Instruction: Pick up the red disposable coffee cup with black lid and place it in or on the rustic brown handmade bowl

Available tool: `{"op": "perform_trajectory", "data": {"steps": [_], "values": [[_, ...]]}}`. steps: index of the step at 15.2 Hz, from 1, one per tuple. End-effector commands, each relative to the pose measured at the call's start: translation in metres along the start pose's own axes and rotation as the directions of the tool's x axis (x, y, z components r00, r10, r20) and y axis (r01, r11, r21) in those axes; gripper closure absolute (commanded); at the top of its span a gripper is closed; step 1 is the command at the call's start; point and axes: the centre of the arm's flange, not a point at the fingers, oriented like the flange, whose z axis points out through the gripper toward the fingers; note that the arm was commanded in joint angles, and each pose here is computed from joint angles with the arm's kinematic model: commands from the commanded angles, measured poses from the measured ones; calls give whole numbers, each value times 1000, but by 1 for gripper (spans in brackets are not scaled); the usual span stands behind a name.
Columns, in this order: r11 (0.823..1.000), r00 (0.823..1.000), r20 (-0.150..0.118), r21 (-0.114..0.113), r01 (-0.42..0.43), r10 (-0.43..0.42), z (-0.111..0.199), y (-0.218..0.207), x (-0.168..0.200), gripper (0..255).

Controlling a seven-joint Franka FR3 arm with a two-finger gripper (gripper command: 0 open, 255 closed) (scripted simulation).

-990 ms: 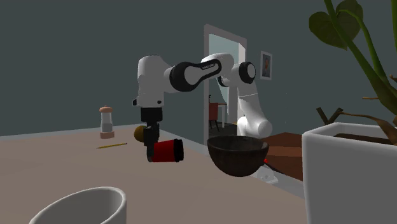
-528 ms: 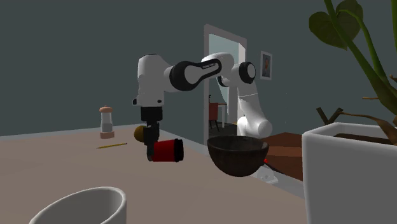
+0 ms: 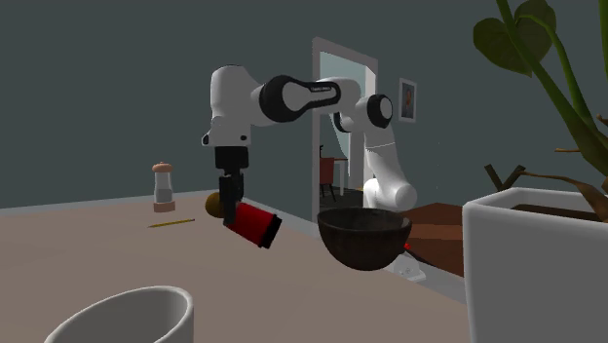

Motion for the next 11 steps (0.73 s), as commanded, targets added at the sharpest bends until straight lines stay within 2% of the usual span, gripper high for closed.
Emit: {"op": "perform_trajectory", "data": {"steps": [1, 11], "values": [[1000, 1000, 0, 0, 0, 0, -12, 0, 0, 255], [1000, 1000, 0, 0, 0, 0, -64, -2, -1, 255]]}}
